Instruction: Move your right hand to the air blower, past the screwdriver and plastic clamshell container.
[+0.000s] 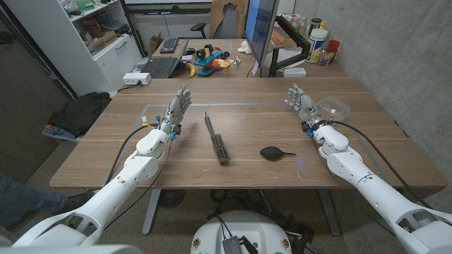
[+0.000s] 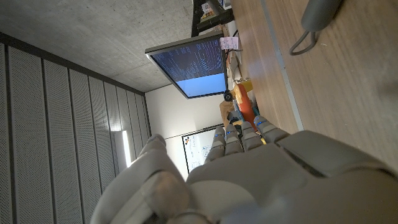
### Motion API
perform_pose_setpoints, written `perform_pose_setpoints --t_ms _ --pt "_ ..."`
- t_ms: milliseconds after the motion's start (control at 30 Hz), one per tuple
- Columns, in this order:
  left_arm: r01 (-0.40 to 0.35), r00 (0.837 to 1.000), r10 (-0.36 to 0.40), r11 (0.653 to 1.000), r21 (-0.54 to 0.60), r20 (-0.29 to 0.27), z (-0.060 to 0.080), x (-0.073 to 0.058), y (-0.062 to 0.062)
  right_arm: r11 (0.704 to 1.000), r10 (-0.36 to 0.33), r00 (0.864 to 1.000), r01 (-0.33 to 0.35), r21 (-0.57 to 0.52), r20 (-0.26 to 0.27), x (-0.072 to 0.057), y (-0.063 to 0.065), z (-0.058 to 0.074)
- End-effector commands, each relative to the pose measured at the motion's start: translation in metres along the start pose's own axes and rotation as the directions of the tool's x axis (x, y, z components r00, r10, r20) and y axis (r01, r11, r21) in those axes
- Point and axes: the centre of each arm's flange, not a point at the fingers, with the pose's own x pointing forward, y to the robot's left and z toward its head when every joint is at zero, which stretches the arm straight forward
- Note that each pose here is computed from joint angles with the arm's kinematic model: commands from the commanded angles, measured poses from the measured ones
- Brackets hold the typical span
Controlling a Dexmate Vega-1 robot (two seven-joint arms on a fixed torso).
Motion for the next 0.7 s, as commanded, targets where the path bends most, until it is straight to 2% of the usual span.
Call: perform_pose_setpoints --t_ms 33,700 --pt "0.004 1.000 -0.004 1.000 0.006 -0.005 0.0017 0.0010 -0.0001 1.000 0.005 1.000 -0.005 -0.009 0.018 -0.0015 0.0039 0.0016" --pt "0.011 1.000 -0.011 1.000 0.016 -0.014 0.0033 -0.0002 -0.0013 1.000 0.006 0.998 -0.005 -0.021 0.062 -0.0091 0.0028 0.0001"
